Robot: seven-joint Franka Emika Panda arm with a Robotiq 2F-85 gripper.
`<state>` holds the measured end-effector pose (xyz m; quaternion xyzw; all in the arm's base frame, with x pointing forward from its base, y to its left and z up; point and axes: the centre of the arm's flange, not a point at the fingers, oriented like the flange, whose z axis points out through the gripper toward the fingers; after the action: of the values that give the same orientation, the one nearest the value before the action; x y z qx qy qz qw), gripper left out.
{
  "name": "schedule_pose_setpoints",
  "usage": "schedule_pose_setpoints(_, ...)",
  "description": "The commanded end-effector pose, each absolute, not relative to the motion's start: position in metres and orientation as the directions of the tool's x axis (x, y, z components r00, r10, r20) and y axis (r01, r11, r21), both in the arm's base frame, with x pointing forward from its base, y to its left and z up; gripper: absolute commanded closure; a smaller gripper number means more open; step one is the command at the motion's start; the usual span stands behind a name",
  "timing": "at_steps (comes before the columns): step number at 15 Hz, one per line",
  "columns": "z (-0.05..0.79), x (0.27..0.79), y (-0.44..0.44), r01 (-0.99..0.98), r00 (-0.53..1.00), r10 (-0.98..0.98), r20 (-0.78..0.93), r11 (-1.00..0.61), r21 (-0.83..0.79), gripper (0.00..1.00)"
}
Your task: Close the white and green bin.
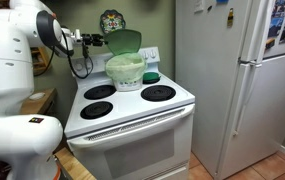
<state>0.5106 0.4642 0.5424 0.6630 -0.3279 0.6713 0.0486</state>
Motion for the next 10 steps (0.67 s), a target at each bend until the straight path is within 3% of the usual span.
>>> schedule_pose_setpoints(1, 0.543, 0.511, 0.464, -0.502, -0.116, -0.373, 0.921, -0.778, -0.379, 0.00)
schedule_pose_setpoints(10, 0.583, 0.503, 0.441, -0.712, -0.125, -0.534, 0.836, -0.539, -0.450, 0.00)
